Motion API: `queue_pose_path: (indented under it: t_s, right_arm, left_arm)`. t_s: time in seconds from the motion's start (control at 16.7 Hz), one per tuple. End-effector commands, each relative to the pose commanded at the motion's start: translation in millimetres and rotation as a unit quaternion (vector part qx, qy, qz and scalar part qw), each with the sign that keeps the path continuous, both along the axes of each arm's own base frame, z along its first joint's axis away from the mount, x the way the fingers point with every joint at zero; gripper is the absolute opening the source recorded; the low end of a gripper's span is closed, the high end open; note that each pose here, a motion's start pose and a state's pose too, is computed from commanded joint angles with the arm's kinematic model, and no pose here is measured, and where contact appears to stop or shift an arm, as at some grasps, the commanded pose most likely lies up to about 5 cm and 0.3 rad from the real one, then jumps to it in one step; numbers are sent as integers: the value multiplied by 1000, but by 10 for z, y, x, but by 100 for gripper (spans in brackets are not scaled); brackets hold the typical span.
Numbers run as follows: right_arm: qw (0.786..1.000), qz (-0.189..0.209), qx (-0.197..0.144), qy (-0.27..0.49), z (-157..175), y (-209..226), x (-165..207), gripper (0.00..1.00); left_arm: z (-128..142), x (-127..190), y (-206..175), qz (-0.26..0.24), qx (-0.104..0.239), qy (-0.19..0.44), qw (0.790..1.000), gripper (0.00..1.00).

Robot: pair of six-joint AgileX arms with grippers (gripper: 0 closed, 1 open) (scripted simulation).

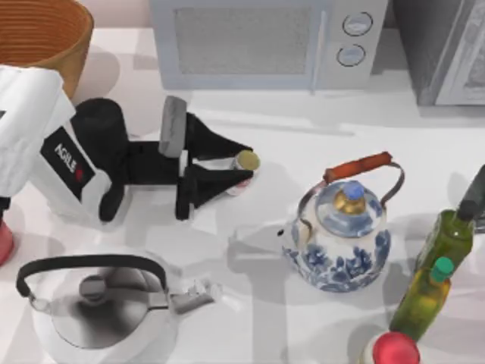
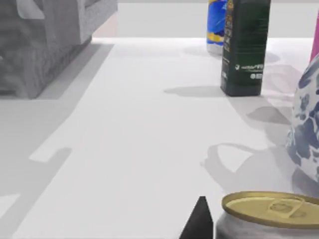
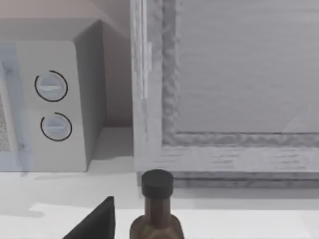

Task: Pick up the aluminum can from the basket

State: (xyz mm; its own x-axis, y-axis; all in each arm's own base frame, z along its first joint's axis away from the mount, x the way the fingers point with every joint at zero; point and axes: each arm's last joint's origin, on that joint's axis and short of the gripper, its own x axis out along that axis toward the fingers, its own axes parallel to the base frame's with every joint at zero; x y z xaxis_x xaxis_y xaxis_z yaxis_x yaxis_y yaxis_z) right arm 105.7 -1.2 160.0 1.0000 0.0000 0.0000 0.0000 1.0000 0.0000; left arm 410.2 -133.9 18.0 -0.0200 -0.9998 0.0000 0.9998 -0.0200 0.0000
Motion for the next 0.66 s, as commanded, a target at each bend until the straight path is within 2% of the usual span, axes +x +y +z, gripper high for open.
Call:
queue_pose_path:
  t_s: [0.3,0.66]
  right_arm:
    - [1000,0,0,0,0,0,0,100]
    - [1000,0,0,0,0,0,0,100]
  left_arm:
    - [0,0,0,0,0,0,1000,98]
    - [0,0,0,0,0,0,1000,100]
